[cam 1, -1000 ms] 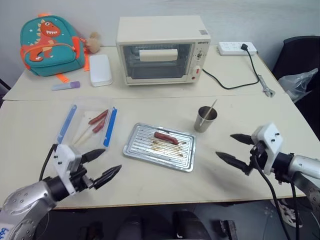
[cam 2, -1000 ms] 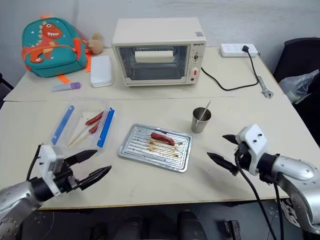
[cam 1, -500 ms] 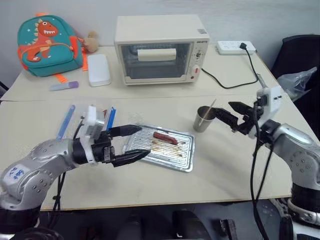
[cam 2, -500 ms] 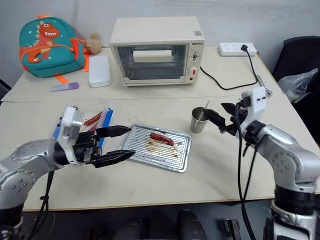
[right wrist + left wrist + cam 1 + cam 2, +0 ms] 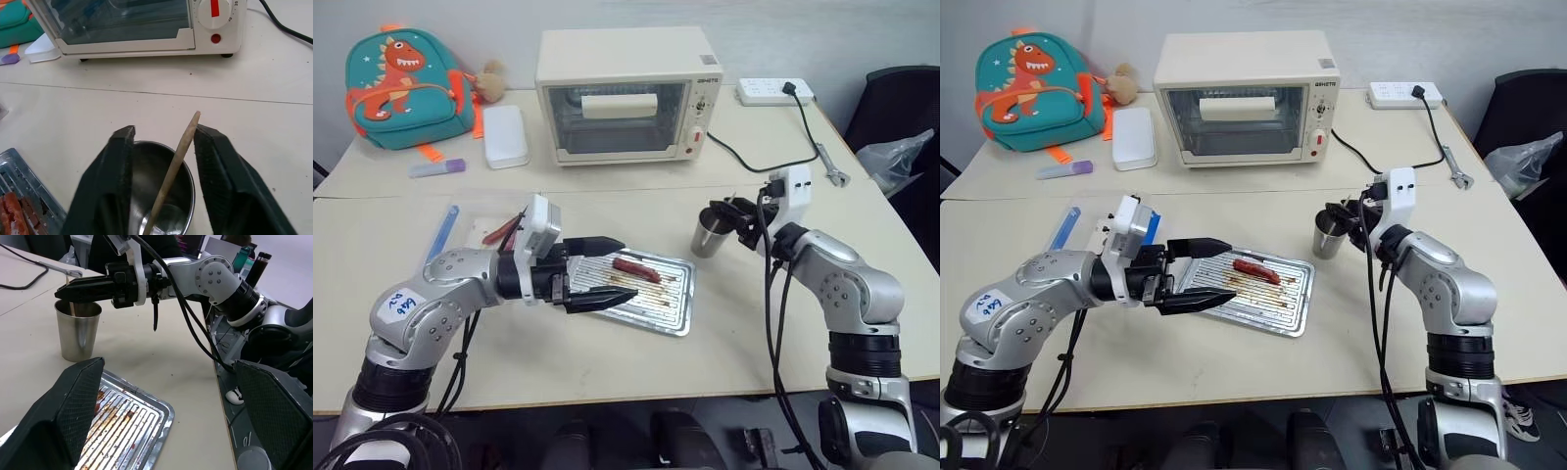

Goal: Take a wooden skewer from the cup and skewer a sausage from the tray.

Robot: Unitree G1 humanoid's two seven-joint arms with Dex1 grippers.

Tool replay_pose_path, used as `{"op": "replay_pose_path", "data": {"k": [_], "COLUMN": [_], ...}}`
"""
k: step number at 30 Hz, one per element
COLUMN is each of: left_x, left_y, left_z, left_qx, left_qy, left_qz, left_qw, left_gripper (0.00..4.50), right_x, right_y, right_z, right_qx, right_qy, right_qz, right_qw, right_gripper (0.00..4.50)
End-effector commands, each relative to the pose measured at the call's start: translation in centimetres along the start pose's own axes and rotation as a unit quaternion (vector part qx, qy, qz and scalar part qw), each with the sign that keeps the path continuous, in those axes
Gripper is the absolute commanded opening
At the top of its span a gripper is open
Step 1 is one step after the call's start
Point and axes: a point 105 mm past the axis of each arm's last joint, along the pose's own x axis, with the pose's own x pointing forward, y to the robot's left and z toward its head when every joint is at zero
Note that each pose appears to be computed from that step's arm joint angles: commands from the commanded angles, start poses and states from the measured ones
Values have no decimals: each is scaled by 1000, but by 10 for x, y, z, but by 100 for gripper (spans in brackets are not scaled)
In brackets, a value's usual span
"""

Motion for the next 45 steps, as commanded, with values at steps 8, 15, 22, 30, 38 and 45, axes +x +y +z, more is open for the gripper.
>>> {"op": "replay_pose_path", "data": {"k": [8,15,22,30,38,45], "left_x": [2,2,4,18,53,66], "left_y": [1,5,17,38,57,58], "left_z": [8,8,16,31,50,54], "left_qx": [32,41,67,114,131,122], "left_qy": [-5,-10,-43,-117,-184,-215], "left_qz": [-3,9,58,139,171,159], "left_qw": [999,999,995,977,959,956], "left_gripper": [450,450,450,450,450,413], "right_x": [0,-7,-19,-14,-16,-21], "right_y": [6,12,33,71,94,100], "right_z": [19,46,94,117,114,113], "right_qx": [-15,-43,-8,229,362,382], "right_qy": [-36,-59,-93,-111,-85,-73], "right_qz": [5,13,36,95,124,124], "right_qw": [999,997,995,963,920,913], "right_gripper": [30,2,2,2,2,0]}}
